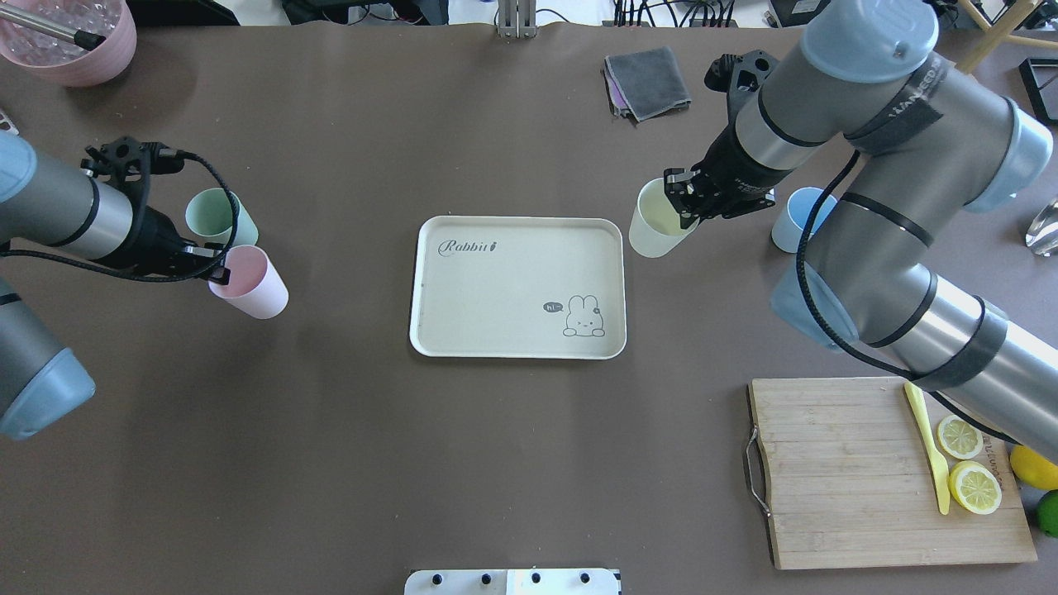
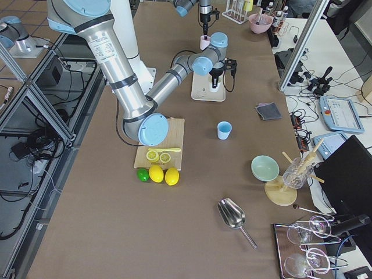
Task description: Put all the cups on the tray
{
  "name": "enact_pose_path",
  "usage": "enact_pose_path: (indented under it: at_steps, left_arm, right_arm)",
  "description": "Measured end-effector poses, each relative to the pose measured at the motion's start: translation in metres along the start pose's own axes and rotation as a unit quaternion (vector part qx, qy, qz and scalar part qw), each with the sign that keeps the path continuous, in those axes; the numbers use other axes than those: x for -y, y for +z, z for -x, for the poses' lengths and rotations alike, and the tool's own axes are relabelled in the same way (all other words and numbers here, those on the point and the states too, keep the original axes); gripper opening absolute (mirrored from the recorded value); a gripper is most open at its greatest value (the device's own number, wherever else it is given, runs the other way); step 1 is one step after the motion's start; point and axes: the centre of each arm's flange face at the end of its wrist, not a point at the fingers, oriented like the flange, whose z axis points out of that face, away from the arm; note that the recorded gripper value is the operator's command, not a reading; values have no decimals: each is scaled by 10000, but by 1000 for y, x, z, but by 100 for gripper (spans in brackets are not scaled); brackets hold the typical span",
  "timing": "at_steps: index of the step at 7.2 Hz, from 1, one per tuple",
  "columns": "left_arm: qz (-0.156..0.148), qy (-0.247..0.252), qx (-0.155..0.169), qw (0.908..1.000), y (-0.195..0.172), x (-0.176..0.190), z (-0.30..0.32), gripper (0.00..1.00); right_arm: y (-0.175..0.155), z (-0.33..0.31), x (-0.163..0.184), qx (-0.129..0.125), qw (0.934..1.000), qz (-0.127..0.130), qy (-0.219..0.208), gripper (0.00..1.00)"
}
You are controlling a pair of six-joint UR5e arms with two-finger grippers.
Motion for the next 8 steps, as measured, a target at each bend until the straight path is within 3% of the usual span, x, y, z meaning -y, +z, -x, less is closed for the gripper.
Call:
enact_pose_path:
  at_steps: [5, 7, 8]
  left_arm:
    - [-51, -656, -126, 9978, -42, 52, -139, 0]
    - [-154, -782, -102, 9968, -34, 55, -176, 0]
    - [-179, -768, -64, 9969, -24, 48, -190, 0]
  right_arm:
    - [75, 59, -65, -311, 9995, 107, 3, 0]
    - [101, 67, -77, -312, 9994, 55, -119, 0]
    - [112, 67, -76, -258, 9995, 28, -153, 38]
